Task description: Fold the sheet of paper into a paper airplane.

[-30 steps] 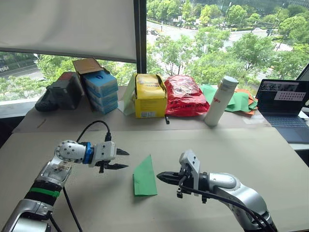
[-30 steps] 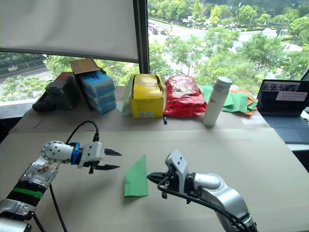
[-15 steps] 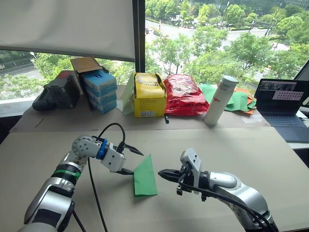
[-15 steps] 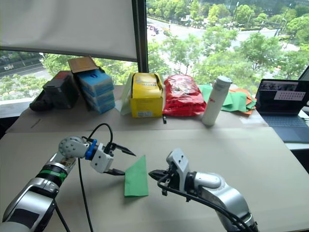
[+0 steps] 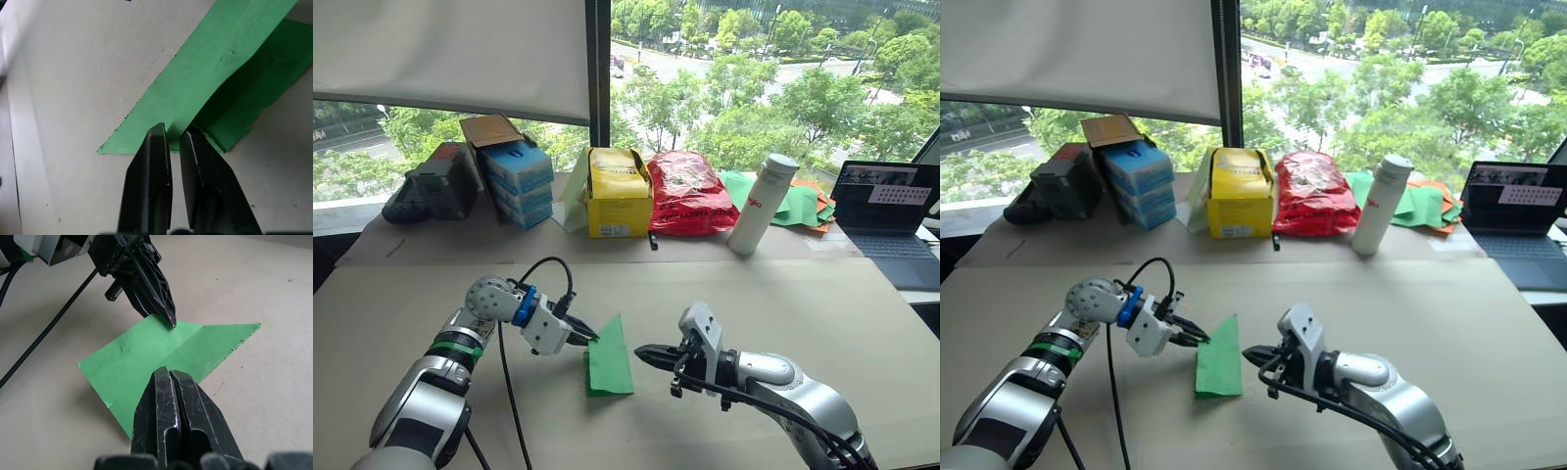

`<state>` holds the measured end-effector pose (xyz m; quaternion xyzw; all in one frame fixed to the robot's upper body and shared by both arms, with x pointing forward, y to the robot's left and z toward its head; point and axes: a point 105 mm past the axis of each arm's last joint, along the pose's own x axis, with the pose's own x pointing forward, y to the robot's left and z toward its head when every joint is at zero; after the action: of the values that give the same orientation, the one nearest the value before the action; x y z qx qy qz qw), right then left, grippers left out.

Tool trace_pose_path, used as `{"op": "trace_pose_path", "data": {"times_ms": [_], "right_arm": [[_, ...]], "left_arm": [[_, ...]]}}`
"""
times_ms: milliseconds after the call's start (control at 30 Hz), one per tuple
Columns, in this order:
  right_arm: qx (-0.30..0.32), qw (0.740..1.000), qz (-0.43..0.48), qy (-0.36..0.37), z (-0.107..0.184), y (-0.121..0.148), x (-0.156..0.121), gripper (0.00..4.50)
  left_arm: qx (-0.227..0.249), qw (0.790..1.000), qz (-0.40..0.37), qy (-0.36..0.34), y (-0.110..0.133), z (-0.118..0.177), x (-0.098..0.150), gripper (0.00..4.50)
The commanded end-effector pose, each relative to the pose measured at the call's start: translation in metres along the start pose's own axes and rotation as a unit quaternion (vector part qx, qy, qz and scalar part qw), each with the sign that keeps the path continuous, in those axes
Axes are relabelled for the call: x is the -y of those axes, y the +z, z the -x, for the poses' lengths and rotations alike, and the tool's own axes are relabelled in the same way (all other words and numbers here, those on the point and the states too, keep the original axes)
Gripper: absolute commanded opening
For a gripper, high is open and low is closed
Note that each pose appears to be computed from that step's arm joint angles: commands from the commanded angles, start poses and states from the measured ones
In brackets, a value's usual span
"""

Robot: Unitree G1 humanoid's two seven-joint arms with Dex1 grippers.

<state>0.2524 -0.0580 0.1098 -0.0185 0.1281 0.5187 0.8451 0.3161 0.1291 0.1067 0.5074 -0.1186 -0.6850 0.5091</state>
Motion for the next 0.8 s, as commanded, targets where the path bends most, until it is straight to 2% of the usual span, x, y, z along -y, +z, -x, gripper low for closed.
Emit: {"op": "trace_pose_path", "data": {"times_ms": [33, 167, 300, 400, 600, 667, 800], "right_arm": [[0.021, 1.000, 0.014, 0.009, 0.001, 0.012, -0.006, 0.00], [0.032, 0.999, 0.021, -0.018, 0.009, 0.018, 0.003, 0.00], [0.053, 0.994, 0.053, -0.082, 0.023, 0.031, 0.023, 0.00], [0.055, 0.987, 0.083, -0.126, 0.034, 0.035, 0.033, 0.00], [0.058, 0.979, 0.124, -0.150, 0.035, 0.036, 0.030, 0.00], [0.062, 0.977, 0.135, -0.155, 0.033, 0.038, 0.030, 0.00], [0.070, 0.977, 0.136, -0.150, 0.030, 0.039, 0.027, 0.00]], "left_arm": [[-0.001, 1.000, -0.025, 0.018, 0.004, 0.002, -0.007, 0.01], [-0.027, 0.999, -0.019, 0.038, -0.001, 0.007, -0.003, 0.01], [-0.064, 0.993, 0.031, 0.098, -0.006, 0.013, -0.008, 0.01], [-0.141, 0.969, 0.166, 0.115, -0.013, 0.011, 0.003, 0.01], [-0.196, 0.910, 0.326, 0.166, 0.017, -0.001, 0.005, 0.01], [-0.202, 0.896, 0.353, 0.180, 0.024, -0.006, 0.003, 0.01], [-0.206, 0.882, 0.377, 0.195, 0.028, -0.013, -0.001, 0.01]]}}
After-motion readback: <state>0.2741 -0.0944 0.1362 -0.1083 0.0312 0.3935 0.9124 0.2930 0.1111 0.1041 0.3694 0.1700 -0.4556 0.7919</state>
